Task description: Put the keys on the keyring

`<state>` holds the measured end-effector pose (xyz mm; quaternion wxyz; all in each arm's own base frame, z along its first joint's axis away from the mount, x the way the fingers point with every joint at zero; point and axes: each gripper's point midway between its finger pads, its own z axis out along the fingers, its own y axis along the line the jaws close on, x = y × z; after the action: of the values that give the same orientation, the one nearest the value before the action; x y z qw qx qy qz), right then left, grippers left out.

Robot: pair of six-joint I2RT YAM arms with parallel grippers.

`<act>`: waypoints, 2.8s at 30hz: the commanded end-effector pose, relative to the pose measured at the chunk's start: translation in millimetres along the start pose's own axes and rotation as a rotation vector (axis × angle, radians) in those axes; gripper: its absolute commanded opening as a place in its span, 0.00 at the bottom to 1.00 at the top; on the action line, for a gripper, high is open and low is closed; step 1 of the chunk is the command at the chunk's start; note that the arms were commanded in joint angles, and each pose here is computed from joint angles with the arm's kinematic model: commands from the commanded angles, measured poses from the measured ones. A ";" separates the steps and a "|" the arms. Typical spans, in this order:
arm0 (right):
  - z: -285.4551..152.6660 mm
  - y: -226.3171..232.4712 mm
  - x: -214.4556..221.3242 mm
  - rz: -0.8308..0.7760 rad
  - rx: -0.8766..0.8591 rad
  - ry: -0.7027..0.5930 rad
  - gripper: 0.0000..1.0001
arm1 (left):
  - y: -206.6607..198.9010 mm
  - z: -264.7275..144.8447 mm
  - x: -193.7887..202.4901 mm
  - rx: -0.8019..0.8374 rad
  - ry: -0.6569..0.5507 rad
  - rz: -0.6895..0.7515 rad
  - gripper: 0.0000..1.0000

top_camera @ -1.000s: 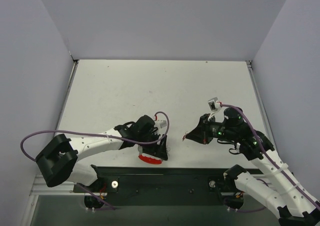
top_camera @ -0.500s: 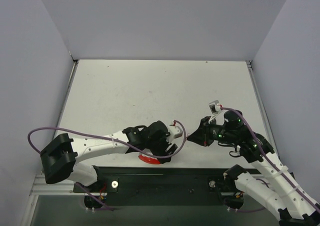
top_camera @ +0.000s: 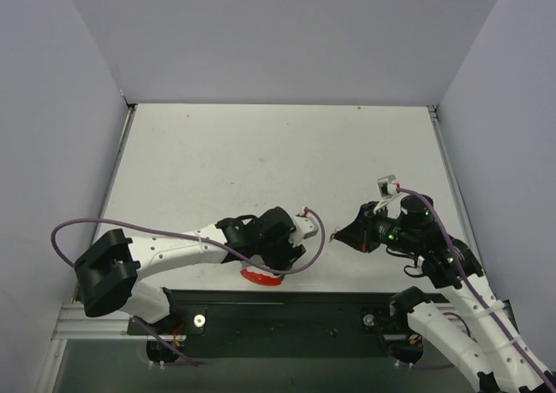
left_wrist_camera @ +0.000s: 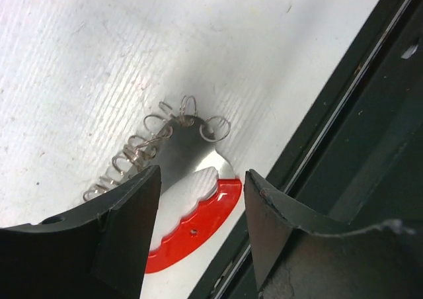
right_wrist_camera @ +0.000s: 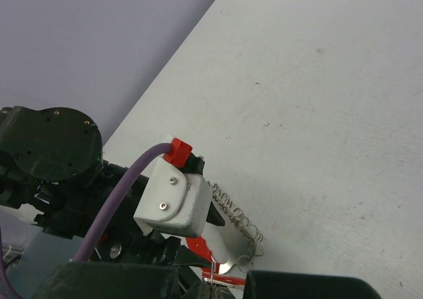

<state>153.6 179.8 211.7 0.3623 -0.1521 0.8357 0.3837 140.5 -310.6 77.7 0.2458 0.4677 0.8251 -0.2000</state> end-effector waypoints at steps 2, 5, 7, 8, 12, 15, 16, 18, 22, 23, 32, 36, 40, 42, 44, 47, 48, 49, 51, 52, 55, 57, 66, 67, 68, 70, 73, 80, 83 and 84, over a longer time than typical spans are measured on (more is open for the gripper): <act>0.0 -5.5 0.7 0.013 0.020 -0.006 0.00 | -25.8 4.8 -16.6 0.098 -0.060 0.068 0.63; -2.0 -7.6 1.5 0.016 0.032 -0.012 0.00 | -32.0 2.3 -14.7 0.126 -0.108 0.185 0.63; -2.2 -9.4 2.2 0.019 0.039 -0.013 0.00 | -32.5 2.6 -12.4 0.135 -0.147 0.216 0.63; -2.4 -10.8 2.3 0.022 0.045 -0.014 0.00 | -33.2 -3.3 -17.1 0.137 -0.187 0.249 0.63; -3.8 -14.1 1.4 0.024 0.061 -0.024 0.00 | -37.8 -7.9 -11.7 0.179 -0.285 0.334 0.60; -3.2 -20.2 2.1 0.036 0.082 -0.027 0.00 | -38.0 -9.0 -9.7 0.182 -0.377 0.400 0.59; -3.7 -20.7 1.5 0.036 0.084 -0.030 0.00 | -38.5 -10.1 -14.1 0.182 -0.416 0.414 0.59; -2.7 -25.2 2.3 0.049 0.096 -0.025 0.00 | -37.8 -9.1 -10.8 0.182 -0.435 0.440 0.58; -1.9 -33.2 1.9 0.072 0.111 -0.026 0.00 | -42.8 -4.8 -13.8 0.209 -0.462 0.472 0.49; -1.9 -34.4 1.0 0.075 0.113 -0.026 0.00 | -43.0 -0.9 -12.8 0.211 -0.456 0.477 0.47; -4.3 -42.2 -1.2 0.113 0.097 -0.033 0.00 | -39.5 22.5 -18.4 0.215 -0.426 0.496 0.44; -4.8 -43.9 -0.7 0.123 0.089 -0.032 0.00 | -30.7 29.6 -21.6 0.173 -0.417 0.497 0.43; -3.9 -44.1 1.9 0.130 0.076 -0.020 0.00 | -23.9 32.3 -23.3 0.137 -0.414 0.506 0.43; -3.8 -44.5 1.5 0.132 0.071 -0.021 0.00 | -22.9 32.4 -24.7 0.131 -0.418 0.508 0.44; -3.8 -44.9 1.4 0.130 0.070 -0.020 0.00 | -21.6 35.3 -22.5 0.132 -0.406 0.505 0.43; -3.1 -46.3 2.1 0.132 0.070 -0.016 0.00 | -20.8 39.6 -18.9 0.142 -0.391 0.500 0.43; -3.4 -46.1 2.3 0.133 0.068 -0.015 0.00 | -21.3 40.4 -18.7 0.146 -0.388 0.500 0.43; -3.7 -45.4 1.4 0.130 0.066 -0.018 0.00 | -19.3 41.9 -17.8 0.142 -0.384 0.492 0.43; -3.7 -46.0 1.6 0.133 0.067 -0.019 0.00 | -19.3 43.4 -16.9 0.152 -0.381 0.488 0.43; -3.5 -46.3 2.1 0.132 0.067 -0.017 0.00 | -18.9 45.1 -15.7 0.154 -0.375 0.489 0.43; -3.8 -45.3 2.0 0.133 0.062 -0.018 0.00 | -13.3 49.2 -13.5 0.136 -0.359 0.485 0.43; -3.9 -44.2 2.5 0.130 0.057 -0.016 0.00 | -8.7 50.8 -13.3 0.128 -0.354 0.478 0.42; -4.2 -39.6 1.8 0.126 0.031 -0.015 0.00 | 1.4 56.7 -15.4 0.111 -0.351 0.469 0.27; -4.0 -39.2 2.0 0.129 0.029 -0.013 0.00 | 0.7 56.6 -15.3 0.117 -0.353 0.469 0.17; -4.0 -38.7 2.2 0.128 0.026 -0.012 0.00 | 0.7 56.1 -16.1 0.119 -0.356 0.469 0.11; -4.1 -37.2 2.3 0.131 0.019 -0.009 0.00 | 2.4 53.7 -19.9 0.116 -0.366 0.464 0.00; -4.6 -34.1 -0.2 0.129 0.006 -0.012 0.00 | -0.2 44.2 -29.9 0.119 -0.393 0.466 0.00; -7.6 -16.2 -12.6 0.106 -0.069 -0.035 0.00 | -8.6 1.8 -51.1 0.132 -0.444 0.471 0.00; -8.7 -2.9 -17.7 0.095 -0.120 -0.046 0.00 | -16.7 -28.8 -63.2 0.146 -0.493 0.485 0.00; -9.1 1.7 -19.3 0.100 -0.132 -0.049 0.00 | -18.4 -37.1 -65.7 0.147 -0.506 0.487 0.00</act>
<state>164.8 159.0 198.1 0.3335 -0.0953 0.8392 0.4188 152.9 -337.0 87.7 0.4120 0.6094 0.6211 -0.2704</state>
